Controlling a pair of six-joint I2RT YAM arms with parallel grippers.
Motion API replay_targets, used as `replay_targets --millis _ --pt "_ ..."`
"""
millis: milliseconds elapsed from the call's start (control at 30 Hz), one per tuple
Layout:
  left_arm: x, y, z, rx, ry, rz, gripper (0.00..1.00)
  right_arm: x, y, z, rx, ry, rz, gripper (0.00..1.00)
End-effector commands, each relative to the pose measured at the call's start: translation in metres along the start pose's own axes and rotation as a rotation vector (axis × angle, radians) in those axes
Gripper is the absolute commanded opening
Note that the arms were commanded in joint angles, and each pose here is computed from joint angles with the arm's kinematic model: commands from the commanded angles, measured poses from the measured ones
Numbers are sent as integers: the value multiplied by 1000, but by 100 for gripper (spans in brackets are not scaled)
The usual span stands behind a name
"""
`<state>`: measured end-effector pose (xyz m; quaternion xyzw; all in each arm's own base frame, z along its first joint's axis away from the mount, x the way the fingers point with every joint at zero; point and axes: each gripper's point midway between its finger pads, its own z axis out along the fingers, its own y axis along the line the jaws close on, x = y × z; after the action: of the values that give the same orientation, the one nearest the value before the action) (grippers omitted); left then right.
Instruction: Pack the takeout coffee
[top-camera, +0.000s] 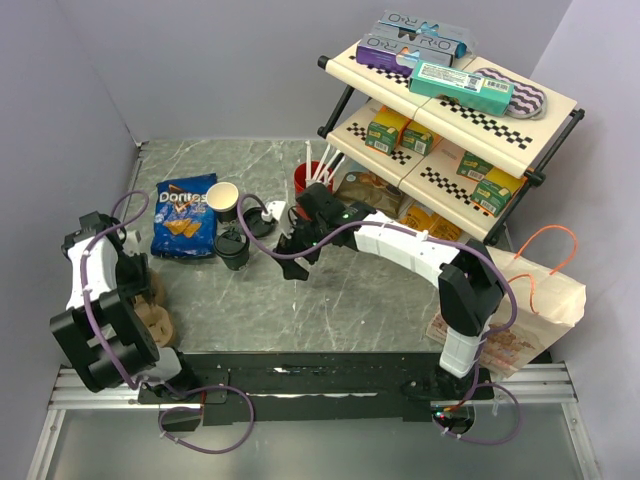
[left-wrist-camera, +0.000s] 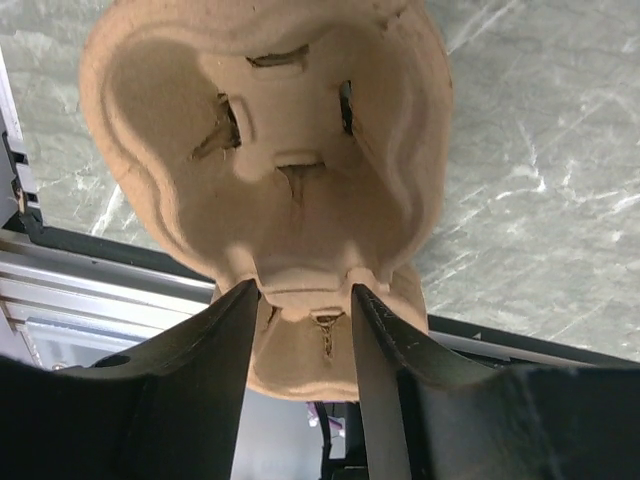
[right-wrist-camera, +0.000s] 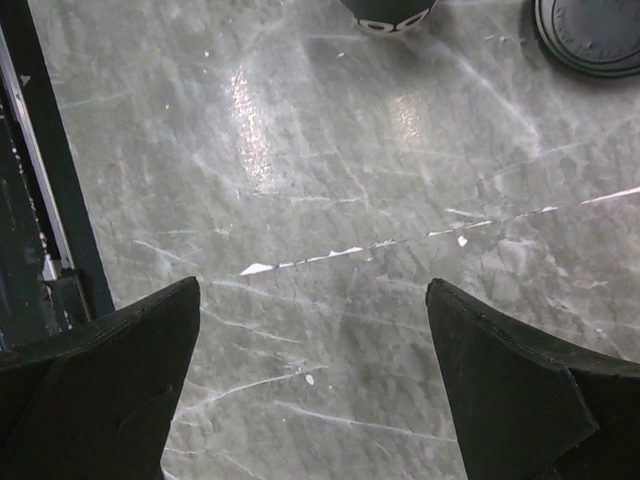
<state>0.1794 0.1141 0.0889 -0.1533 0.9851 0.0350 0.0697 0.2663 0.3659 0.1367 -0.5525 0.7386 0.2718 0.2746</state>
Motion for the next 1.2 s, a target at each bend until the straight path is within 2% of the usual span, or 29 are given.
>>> replay_targets --millis 0,233,433,533,667,833,1167 --pt "-4 2 7 -2 -5 -9 49 0 -3 -14 20 -4 -7 100" --pt "-1 1 14 5 26 -16 48 0 -6 -15 26 -11 3 100" --pt "3 2 17 10 56 -11 41 3 -5 -16 27 -12 2 100" --pt "1 2 12 8 55 -8 32 5 -6 -18 33 -13 1 100" --pt "-8 3 -4 16 41 -8 13 6 -6 -22 38 -14 -1 100" --pt "-32 -3 -35 66 -18 -23 1 2 -8 -34 53 -29 -15 100" --pt "-46 5 -68 34 -66 4 1 6 -2 -51 64 -50 -14 100"
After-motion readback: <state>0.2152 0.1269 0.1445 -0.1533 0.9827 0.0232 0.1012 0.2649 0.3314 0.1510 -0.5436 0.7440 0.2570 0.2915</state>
